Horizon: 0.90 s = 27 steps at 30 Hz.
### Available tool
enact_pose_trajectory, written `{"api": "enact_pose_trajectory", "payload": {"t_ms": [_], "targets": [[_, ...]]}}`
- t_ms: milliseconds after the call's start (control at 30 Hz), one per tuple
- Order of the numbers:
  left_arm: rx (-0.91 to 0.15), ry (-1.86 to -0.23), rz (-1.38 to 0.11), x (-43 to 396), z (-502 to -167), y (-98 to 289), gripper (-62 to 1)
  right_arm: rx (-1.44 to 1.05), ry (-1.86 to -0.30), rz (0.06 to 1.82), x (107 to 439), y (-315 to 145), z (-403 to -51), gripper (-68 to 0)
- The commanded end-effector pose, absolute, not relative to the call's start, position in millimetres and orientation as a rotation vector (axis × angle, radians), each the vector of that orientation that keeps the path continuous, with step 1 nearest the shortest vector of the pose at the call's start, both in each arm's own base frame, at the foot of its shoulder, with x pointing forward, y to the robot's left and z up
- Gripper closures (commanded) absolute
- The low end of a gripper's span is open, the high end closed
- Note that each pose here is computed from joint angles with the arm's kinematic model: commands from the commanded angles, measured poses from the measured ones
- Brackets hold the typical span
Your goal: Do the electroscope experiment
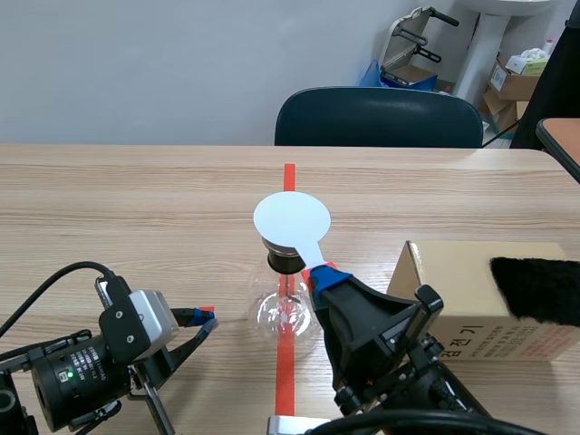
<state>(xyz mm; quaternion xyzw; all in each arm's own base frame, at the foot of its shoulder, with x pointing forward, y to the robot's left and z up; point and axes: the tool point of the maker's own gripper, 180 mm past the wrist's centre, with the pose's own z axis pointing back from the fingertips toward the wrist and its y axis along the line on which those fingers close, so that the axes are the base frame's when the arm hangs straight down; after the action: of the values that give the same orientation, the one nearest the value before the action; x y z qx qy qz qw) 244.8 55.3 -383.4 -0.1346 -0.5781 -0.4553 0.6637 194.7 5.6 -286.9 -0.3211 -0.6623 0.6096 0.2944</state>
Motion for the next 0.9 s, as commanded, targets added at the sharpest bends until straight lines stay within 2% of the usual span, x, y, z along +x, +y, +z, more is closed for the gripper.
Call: {"api": "enact_pose_trajectory", "payload": {"t_ms": [0,233,867], "targets": [[-0.305,-1.338,-1.024,248,-377,56,-5.5,-0.945,-1.833,1.562,202,1,-265,-1.8],[-0.305,-1.338,-1.024,248,-377,56,-5.5,-1.000,-1.769,1.494,211,-12,-265,-1.8],[-0.304,-1.338,-1.025,248,-377,56,-5.5,-1.203,-1.480,1.189,237,-80,-266,-1.8]]}}
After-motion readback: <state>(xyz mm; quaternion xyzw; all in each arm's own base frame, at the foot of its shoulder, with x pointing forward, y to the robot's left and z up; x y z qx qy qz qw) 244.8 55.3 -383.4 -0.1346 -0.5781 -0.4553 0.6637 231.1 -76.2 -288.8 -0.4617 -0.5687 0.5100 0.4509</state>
